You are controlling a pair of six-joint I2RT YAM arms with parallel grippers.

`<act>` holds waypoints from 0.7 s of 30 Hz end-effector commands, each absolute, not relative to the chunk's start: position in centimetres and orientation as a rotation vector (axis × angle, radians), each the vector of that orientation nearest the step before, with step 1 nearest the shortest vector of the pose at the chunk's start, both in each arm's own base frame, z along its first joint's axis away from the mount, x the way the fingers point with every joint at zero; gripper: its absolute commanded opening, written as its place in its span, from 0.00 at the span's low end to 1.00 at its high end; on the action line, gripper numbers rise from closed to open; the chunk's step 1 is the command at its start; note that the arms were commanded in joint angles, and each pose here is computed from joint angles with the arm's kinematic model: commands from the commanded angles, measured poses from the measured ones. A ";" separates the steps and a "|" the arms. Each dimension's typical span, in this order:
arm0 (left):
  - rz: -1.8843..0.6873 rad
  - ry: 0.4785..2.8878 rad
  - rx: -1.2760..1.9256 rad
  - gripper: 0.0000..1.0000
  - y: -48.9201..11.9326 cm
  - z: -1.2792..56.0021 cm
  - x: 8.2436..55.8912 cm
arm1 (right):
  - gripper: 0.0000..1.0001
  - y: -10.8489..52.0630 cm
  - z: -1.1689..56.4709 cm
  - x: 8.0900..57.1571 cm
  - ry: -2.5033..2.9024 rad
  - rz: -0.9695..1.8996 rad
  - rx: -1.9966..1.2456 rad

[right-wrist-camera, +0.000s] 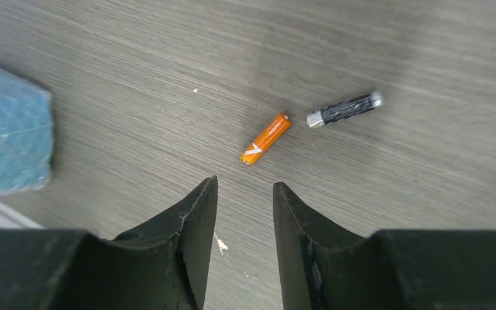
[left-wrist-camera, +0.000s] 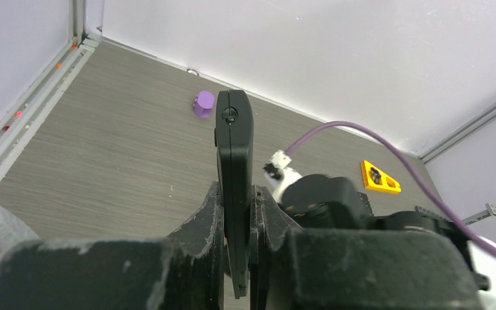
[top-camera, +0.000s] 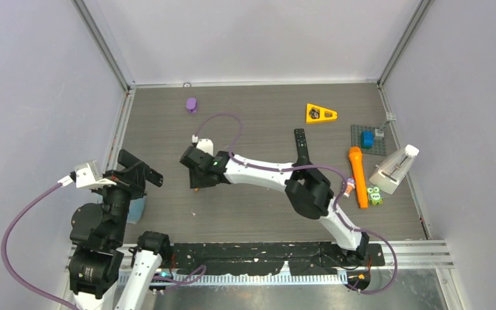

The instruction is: Load the batteries into the remote control

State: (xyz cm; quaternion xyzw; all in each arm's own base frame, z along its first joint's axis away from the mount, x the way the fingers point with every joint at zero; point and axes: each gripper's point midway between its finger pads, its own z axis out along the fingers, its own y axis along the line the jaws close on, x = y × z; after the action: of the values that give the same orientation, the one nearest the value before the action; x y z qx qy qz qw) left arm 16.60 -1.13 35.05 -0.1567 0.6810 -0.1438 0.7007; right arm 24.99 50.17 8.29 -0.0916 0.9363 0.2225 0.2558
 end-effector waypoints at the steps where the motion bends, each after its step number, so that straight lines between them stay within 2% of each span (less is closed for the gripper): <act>1: -0.311 1.519 -0.369 0.00 -0.7 34.4 15.7 | 0.44 50.8 7.6 24.5 2.554 0.477 -0.091; 17: -0.349 1.481 -0.390 0.00 -0.5 33.3 13.6 | 0.48 51.4 3.9 27.6 2.408 0.261 0.055; 21: -0.334 1.465 -0.404 0.00 -0.1 33.3 13.1 | 0.45 51.5 2.5 27.7 2.417 0.226 0.013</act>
State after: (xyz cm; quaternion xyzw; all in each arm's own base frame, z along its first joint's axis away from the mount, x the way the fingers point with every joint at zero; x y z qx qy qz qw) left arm 13.63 -0.70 32.82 -0.1681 0.6748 -0.1554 0.7016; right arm 26.53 51.61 2.87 0.0009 0.9401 0.1068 0.3236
